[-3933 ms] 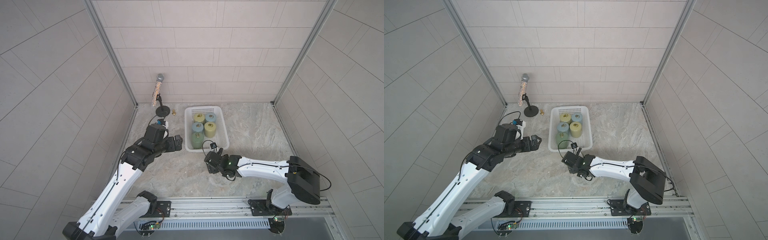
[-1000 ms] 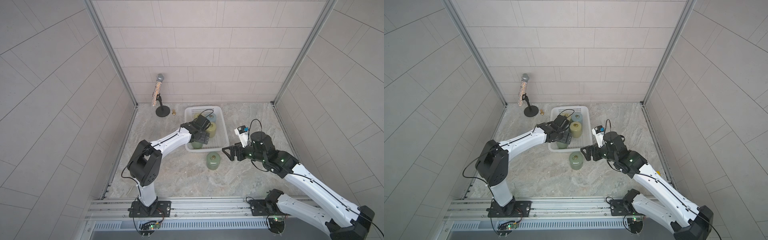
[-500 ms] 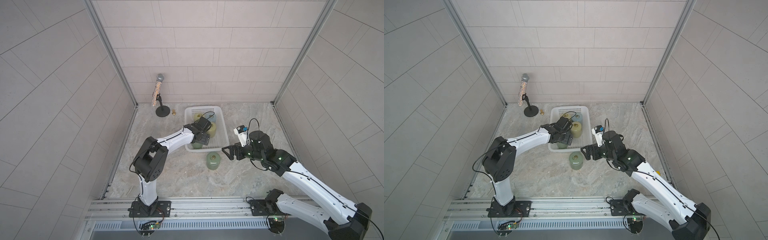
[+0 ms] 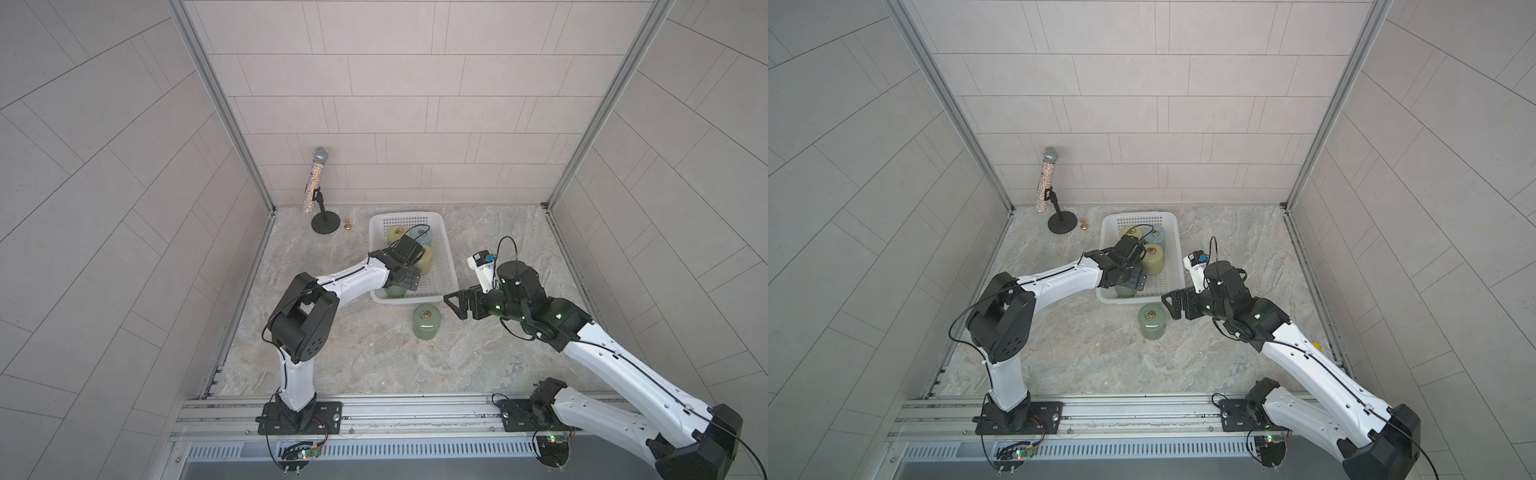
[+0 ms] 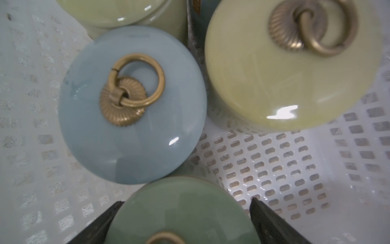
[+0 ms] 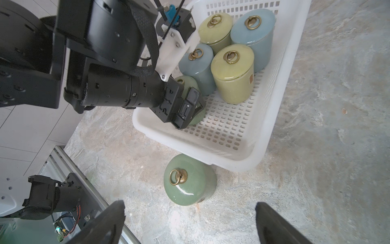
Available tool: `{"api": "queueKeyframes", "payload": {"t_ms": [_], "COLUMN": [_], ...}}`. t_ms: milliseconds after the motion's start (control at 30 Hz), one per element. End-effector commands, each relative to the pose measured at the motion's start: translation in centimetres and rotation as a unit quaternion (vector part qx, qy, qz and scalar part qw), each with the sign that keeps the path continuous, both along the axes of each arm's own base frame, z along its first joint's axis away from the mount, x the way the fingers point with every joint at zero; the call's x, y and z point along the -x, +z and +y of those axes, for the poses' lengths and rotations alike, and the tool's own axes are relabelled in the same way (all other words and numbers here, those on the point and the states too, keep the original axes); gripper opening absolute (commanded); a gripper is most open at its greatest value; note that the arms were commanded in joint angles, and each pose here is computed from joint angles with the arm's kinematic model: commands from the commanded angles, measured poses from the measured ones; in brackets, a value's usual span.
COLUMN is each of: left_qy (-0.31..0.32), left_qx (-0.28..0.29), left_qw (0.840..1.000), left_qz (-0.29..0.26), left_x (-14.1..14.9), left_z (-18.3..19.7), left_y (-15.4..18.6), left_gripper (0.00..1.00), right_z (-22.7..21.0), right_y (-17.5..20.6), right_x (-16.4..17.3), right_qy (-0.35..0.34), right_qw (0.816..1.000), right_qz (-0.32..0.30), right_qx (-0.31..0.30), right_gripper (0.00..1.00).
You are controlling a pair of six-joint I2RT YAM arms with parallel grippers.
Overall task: Take the tea canister out of the basket
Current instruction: Pick up the tea canister from the basket.
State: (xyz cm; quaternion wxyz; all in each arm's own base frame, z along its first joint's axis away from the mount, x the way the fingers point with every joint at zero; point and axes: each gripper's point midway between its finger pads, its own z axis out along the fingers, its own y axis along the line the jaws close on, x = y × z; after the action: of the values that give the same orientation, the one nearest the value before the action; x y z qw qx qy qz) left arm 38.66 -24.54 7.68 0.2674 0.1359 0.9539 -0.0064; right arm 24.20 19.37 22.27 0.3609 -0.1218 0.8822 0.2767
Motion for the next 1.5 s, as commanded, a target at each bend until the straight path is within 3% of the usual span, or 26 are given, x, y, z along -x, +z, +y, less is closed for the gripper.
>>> {"api": "queueKeyframes", "payload": {"t_ms": [0, 567, 667, 900, 1467], "left_qy": [0.012, 0.023, 0.025, 0.021, 0.016], "left_qx": [-0.038, -0.074, -0.074, -0.051, -0.007], "left_qw": [0.999, 0.996, 0.996, 0.998, 0.999], "left_qz": [0.028, 0.037, 0.036, 0.012, -0.03], "left_x": [0.4, 1.1, 1.1, 1.0, 2.2], "left_z": [2.2, 4.0, 4.2, 3.5, 2.9], "left_y": [-2.5, -3.3, -3.2, -0.4, 6.9], "left_gripper": [0.96, 0.93, 0.86, 0.81, 0.8], "right_z": [0.1, 0.5, 0.6, 0.6, 1.4], "right_y": [0.9, 1.1, 1.2, 1.1, 0.8], "right_x": [-0.4, -0.5, -0.6, -0.5, -0.9], "right_qy": [0.002, 0.006, 0.007, 0.008, 0.017], "right_qw": [1.0, 1.0, 1.0, 1.0, 1.0], "right_qz": [-0.012, -0.01, -0.011, -0.009, -0.007], "right_qx": [-0.004, -0.012, -0.014, -0.015, -0.025], "right_gripper": [1.0, 1.0, 1.0, 1.0, 1.0]}}
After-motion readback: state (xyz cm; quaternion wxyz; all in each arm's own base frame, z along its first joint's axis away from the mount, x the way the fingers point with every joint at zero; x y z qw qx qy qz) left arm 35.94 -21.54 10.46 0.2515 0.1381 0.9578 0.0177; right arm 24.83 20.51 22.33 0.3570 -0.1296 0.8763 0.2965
